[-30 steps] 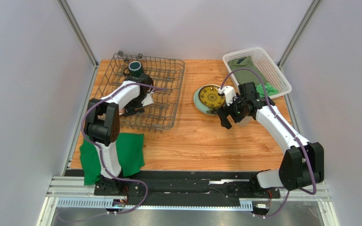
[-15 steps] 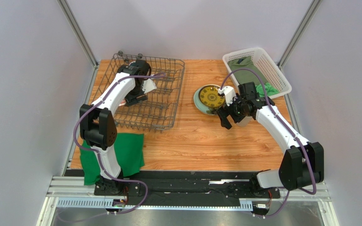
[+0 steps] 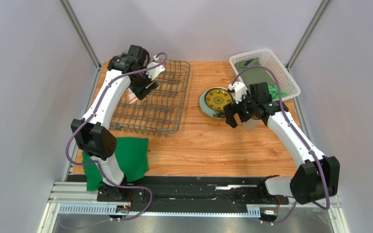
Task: Unload the mixed dishes from the dish rack
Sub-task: Pick up the bowl from the dish rack.
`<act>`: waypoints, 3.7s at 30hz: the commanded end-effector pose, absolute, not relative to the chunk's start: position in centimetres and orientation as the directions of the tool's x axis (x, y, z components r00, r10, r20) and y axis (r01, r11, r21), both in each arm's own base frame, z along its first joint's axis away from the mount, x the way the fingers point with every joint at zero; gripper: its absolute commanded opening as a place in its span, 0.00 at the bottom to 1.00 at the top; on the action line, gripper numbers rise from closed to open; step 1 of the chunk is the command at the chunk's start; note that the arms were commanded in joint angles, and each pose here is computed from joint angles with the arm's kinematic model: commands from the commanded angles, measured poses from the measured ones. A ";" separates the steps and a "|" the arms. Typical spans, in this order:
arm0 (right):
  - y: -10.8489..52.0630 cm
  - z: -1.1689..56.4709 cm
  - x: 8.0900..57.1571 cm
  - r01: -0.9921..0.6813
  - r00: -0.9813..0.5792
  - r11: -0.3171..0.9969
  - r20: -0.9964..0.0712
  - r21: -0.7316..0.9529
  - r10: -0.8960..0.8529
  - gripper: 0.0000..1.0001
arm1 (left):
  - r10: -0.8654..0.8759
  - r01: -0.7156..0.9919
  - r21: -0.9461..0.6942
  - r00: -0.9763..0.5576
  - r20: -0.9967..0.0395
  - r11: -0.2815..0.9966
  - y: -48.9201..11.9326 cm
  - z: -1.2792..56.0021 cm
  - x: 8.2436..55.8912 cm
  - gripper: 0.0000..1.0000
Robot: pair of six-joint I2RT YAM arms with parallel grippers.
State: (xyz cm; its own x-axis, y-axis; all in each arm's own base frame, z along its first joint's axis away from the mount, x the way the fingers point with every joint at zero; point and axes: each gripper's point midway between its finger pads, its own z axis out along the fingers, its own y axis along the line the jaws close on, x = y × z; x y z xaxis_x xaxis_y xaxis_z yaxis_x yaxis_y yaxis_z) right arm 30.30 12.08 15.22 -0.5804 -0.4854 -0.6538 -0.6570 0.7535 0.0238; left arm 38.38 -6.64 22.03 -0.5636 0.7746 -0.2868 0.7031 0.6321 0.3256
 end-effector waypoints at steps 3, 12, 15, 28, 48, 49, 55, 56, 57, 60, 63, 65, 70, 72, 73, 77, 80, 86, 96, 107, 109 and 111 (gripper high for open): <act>14.6 24.6 33.9 -0.593 -0.382 0.805 -0.890 0.028 -0.250 0.99 | 0.622 0.679 0.175 -0.497 -0.605 0.713 -11.5 28.8 36.9 0.00; 17.1 28.7 36.3 -0.581 -0.339 0.794 -0.940 0.178 -0.037 0.90 | 0.401 0.731 -0.053 -0.432 -0.808 0.680 -17.0 33.2 35.1 0.00; 17.7 29.4 37.1 -0.584 -0.326 0.784 -0.945 0.210 0.011 0.87 | 0.336 0.750 -0.107 -0.414 -0.846 0.653 -18.3 34.3 34.5 0.00; 21.3 34.5 36.0 -0.721 -0.188 0.656 -0.975 0.221 0.122 0.84 | 0.092 0.787 -0.384 -0.481 -0.872 0.482 -23.0 35.6 33.1 0.00; 29.2 34.0 33.3 -0.854 -0.164 0.502 -0.986 0.139 -0.006 0.69 | 0.058 0.839 -0.472 -0.504 -0.862 0.269 -25.1 35.7 30.9 0.00; 29.3 33.6 33.5 -0.853 -0.167 0.504 -0.986 0.137 -0.013 0.68 | 0.060 0.841 -0.472 -0.503 -0.862 0.263 -25.1 35.7 30.8 0.00; 29.3 33.1 34.3 -0.830 -0.150 0.547 -0.988 0.107 -0.035 0.68 | 0.059 0.851 -0.453 -0.483 -0.874 0.265 -24.8 35.8 30.0 0.00; 29.1 33.1 34.5 -0.822 -0.146 0.561 -0.989 0.100 -0.037 0.68 | 0.058 0.852 -0.451 -0.481 -0.875 0.265 -24.8 35.8 29.9 0.00; 29.0 33.1 34.5 -0.820 -0.139 0.564 -0.990 0.094 -0.038 0.68 | 0.058 0.850 -0.454 -0.484 -0.873 0.267 -24.7 35.7 29.7 0.00; 28.8 33.3 34.5 -0.809 -0.135 0.580 -0.990 0.088 -0.037 0.68 | 0.057 0.855 -0.446 -0.475 -0.878 0.263 -24.6 35.9 29.3 0.00; 28.7 33.1 34.7 -0.809 -0.120 0.583 -0.991 0.067 -0.053 0.67 | 0.053 0.860 -0.444 -0.471 -0.881 0.253 -24.6 36.0 28.9 0.00; 28.8 33.3 34.6 -0.813 -0.115 0.578 -0.992 0.063 -0.053 0.67 | 0.053 0.861 -0.446 -0.471 -0.881 0.245 -24.6 36.1 28.6 0.00; 29.4 33.4 34.3 -0.826 -0.114 0.559 -0.992 0.065 -0.054 0.61 | 0.056 0.864 -0.456 -0.477 -0.877 0.211 -25.0 36.1 28.1 0.00; 29.6 33.5 34.2 -0.833 -0.113 0.550 -0.992 0.064 -0.056 0.54 | 0.060 0.864 -0.461 -0.481 -0.875 0.200 -25.2 36.0 28.0 0.00; 29.8 33.5 34.1 -0.837 -0.114 0.543 -0.992 0.065 -0.057 0.53 | 0.062 0.865 -0.463 -0.482 -0.874 0.193 -25.3 36.0 27.9 0.00; 30.1 33.6 33.7 -0.848 -0.114 0.526 -0.992 0.066 -0.059 0.42 | 0.069 0.867 -0.462 -0.481 -0.874 0.187 -25.5 35.7 27.7 0.00; 30.4 33.6 33.4 -0.855 -0.112 0.515 -0.992 0.064 -0.063 0.35 | 0.069 0.866 -0.463 -0.482 -0.873 0.190 -25.6 35.5 27.8 0.00; 30.8 33.3 33.3 -0.861 -0.116 0.503 -0.991 0.066 -0.067 0.04 | 0.066 0.864 -0.468 -0.487 -0.871 0.187 -25.7 35.3 28.0 0.00; 30.5 32.9 33.2 -0.858 -0.115 0.511 -0.990 0.058 -0.082 0.00 | 0.069 0.863 -0.466 -0.486 -0.871 0.193 -25.6 34.9 28.1 0.31; 29.7 33.1 32.9 -0.851 -0.087 0.525 -0.992 0.025 -0.095 0.00 | 0.080 0.865 -0.442 -0.471 -0.879 0.238 -25.2 34.5 28.2 0.68; 29.6 33.2 32.8 -0.850 -0.082 0.526 -0.992 0.019 -0.096 0.00 | 0.083 0.864 -0.439 -0.470 -0.879 0.248 -25.1 34.5 28.3 0.70; 29.6 33.2 32.7 -0.850 -0.078 0.527 -0.992 0.015 -0.097 0.00 | 0.085 0.865 -0.432 -0.465 -0.881 0.254 -25.1 34.5 28.4 0.73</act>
State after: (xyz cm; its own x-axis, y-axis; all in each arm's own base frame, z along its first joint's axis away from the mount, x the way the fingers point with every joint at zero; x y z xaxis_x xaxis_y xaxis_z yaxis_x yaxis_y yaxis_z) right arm 33.29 30.11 30.58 -0.1408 -0.1286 -0.9816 -0.8534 0.5183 0.0545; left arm 28.83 -25.28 32.13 -0.5953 0.0868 -0.7988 0.7849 0.2754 -0.5550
